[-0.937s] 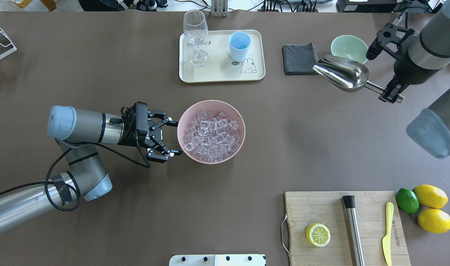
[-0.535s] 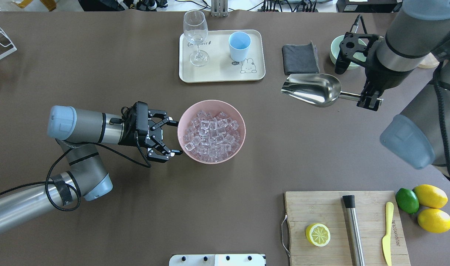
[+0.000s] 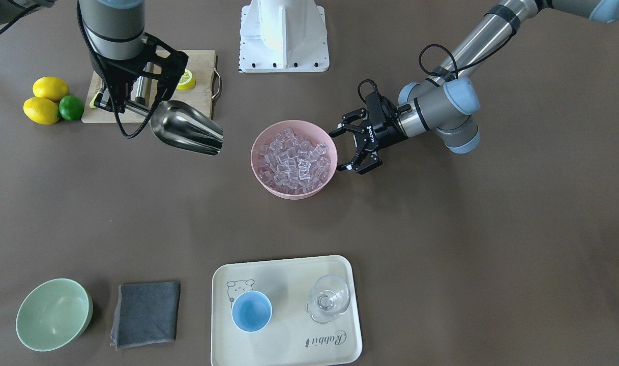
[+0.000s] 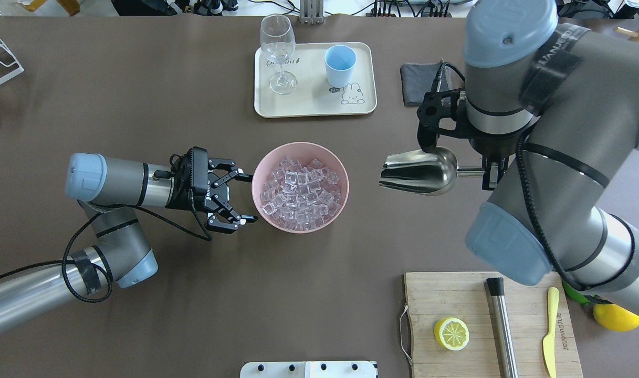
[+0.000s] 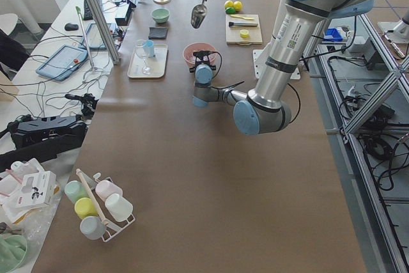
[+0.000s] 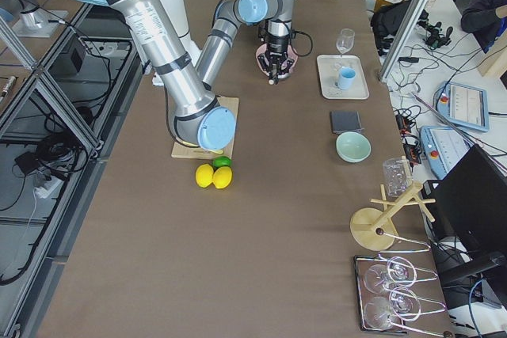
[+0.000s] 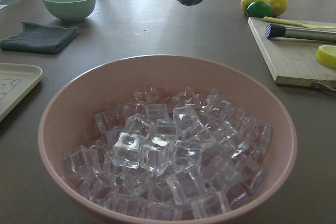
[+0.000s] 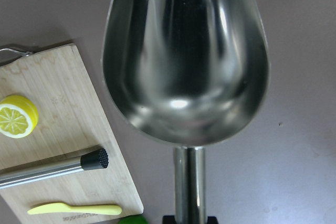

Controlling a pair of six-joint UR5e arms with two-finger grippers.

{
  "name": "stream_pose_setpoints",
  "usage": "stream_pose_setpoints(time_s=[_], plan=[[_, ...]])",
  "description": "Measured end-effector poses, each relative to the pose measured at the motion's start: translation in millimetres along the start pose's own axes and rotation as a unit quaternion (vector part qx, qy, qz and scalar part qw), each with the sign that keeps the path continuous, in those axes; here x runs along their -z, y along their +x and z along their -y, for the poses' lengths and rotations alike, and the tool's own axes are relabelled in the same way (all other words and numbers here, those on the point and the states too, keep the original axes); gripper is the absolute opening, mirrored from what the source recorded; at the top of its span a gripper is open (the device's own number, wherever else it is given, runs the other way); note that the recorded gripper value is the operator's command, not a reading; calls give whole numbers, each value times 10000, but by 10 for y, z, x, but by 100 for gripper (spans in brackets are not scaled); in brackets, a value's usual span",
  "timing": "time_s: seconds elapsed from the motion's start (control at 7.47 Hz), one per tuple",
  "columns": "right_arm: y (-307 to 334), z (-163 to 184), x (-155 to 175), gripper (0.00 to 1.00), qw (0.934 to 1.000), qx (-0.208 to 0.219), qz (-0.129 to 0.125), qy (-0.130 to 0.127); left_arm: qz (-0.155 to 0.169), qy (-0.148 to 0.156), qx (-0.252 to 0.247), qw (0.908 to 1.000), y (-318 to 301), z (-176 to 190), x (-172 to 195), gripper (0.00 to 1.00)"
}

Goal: Put ice in cup with scoop
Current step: 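Lower the scoop into the ice with the right gripper while left steadies bowl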

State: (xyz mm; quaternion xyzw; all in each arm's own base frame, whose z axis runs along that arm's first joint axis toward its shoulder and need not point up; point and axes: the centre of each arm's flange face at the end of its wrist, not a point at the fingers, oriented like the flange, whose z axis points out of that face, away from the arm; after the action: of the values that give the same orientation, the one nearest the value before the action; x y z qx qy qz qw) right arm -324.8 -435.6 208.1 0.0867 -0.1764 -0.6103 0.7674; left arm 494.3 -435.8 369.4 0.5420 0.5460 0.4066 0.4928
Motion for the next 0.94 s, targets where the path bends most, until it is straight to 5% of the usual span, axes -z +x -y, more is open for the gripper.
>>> stream_pose_setpoints(time_s=[0.27, 0.94], plan=[[-45, 462, 164, 0, 9978, 12, 296, -597, 0, 53, -25, 10000, 19, -26, 21, 97], [198, 1552, 469, 0, 9882, -55, 521, -1442, 116, 71, 12, 9999, 103, -65, -108, 97]])
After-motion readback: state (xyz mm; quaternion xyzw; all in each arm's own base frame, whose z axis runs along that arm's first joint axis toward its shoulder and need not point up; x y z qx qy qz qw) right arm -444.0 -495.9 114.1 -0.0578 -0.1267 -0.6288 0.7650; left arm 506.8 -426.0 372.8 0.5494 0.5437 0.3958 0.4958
